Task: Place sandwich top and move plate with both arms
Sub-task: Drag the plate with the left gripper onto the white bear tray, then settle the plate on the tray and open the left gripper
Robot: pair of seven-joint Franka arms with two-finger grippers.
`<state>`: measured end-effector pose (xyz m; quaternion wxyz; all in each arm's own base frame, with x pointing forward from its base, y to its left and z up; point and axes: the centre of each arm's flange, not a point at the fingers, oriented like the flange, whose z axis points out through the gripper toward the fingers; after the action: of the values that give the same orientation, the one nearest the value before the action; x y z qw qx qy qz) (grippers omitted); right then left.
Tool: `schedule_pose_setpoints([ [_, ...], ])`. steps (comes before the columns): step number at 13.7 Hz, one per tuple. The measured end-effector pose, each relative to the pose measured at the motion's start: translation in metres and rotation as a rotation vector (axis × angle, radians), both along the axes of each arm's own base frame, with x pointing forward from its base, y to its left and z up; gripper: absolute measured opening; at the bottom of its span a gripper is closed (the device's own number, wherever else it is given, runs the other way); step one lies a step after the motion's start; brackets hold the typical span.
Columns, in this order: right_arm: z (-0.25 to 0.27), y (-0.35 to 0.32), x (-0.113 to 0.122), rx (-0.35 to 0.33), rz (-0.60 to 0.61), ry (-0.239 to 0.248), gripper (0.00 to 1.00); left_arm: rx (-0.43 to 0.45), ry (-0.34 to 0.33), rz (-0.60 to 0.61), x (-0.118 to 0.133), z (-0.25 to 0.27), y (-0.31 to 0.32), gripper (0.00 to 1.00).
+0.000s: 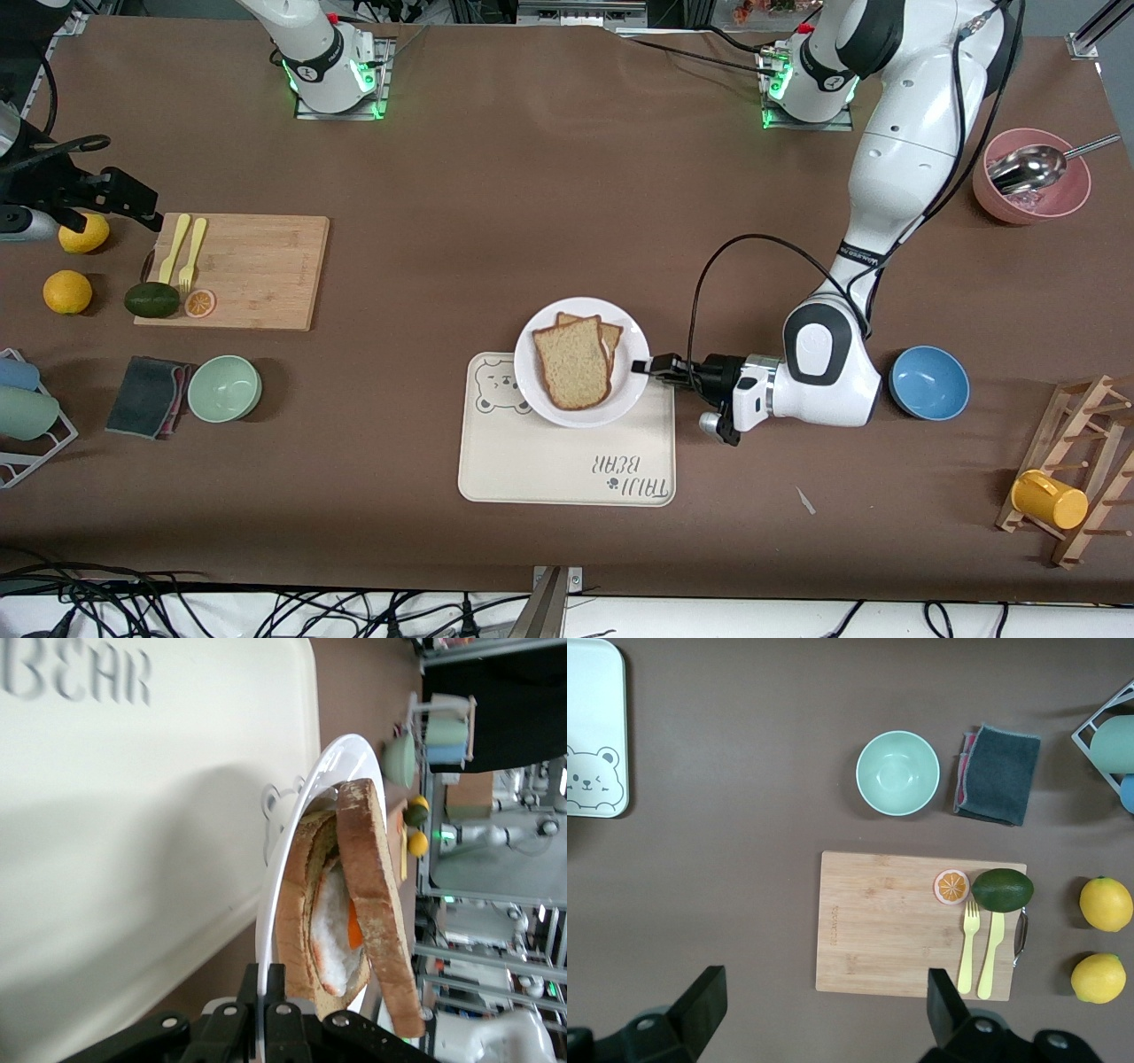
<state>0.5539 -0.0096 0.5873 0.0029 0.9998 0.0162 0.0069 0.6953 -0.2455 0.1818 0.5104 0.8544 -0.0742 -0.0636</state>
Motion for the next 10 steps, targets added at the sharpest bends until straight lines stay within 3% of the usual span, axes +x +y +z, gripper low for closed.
schedule_pose_setpoints([
  [4, 0.0, 0.0, 0.0, 0.0, 0.0, 0.0, 1.0, 0.035, 0.067, 0.117, 0.01, -0.007, -0.019, 0.04],
  [10, 0.0, 0.0, 0.0, 0.0, 0.0, 0.0, 1.0, 0.044, 0.064, 0.226, 0.015, -0.023, -0.023, 0.04],
])
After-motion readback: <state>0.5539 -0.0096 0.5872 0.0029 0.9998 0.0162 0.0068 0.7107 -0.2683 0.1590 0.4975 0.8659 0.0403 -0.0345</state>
